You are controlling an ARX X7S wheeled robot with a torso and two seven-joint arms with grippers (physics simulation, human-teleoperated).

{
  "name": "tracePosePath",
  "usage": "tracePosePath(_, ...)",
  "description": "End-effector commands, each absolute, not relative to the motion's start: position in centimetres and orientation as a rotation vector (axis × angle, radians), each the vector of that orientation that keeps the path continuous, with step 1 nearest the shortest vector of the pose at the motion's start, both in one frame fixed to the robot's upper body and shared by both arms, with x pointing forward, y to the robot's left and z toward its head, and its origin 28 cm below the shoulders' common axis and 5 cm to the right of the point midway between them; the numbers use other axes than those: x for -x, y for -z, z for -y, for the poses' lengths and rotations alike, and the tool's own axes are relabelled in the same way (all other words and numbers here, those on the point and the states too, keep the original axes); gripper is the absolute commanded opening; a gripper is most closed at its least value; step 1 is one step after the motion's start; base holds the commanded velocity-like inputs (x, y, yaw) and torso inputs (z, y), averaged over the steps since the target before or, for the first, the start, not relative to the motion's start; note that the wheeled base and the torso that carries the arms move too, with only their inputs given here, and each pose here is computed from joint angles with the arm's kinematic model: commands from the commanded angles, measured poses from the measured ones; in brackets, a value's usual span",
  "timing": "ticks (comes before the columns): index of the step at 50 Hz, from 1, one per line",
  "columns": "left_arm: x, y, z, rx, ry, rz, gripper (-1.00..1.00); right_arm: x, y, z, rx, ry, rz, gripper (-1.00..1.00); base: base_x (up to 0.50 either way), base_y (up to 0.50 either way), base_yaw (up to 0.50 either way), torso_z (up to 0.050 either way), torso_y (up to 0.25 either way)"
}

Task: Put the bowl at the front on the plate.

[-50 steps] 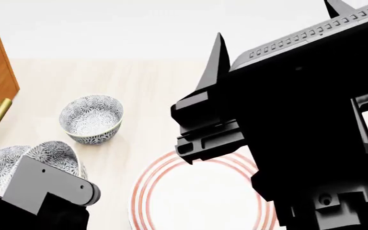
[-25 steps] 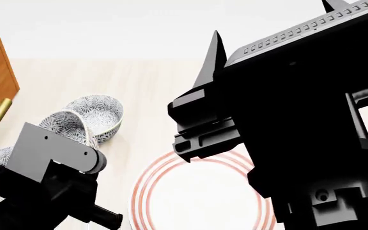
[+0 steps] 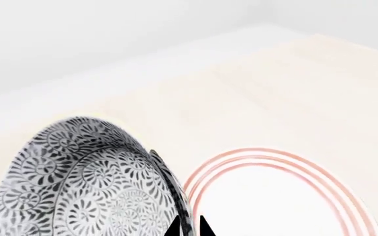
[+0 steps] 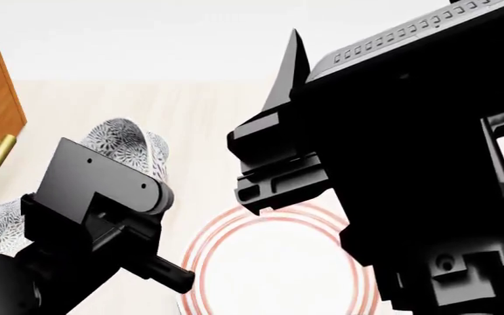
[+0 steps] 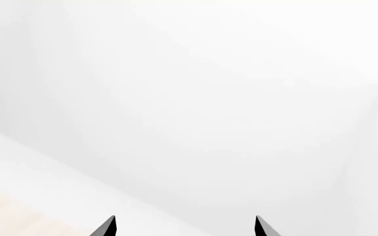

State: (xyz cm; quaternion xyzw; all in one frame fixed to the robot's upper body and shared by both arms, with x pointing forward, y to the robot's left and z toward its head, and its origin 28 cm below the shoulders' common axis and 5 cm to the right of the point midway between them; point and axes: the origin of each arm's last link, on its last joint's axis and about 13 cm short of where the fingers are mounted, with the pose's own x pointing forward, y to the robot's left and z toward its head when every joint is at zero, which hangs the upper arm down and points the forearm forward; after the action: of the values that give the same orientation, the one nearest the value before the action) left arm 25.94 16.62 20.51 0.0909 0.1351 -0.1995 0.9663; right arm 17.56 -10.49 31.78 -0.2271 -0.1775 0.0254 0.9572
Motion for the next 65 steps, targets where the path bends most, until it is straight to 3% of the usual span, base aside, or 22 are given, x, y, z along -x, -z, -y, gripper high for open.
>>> tracePosePath(1, -26.9, -20.7, -15.8, -0.197, 0.423, -0.235, -1.00, -17.5, -32.2, 10.5, 0.456, -0.049, 0.382, 1.00, 0.00, 0.00, 0.00, 0.000, 0.000)
tracePosePath(33, -29.5, -17.8, -12.9, -0.377, 0.414, -0.215, -1.00, -17.1, -33.2, 11.0, 0.454, -0.037, 0.450, 1.00, 0.00, 0.00, 0.00, 0.000, 0.000)
tracePosePath(65, -29.2, -15.8, -9.9, -0.516, 0.436, -0.194, -1.00, -16.7, -34.4, 10.9, 0.464, -0.033, 0.512, 1.00, 0.00, 0.00, 0.00, 0.000, 0.001)
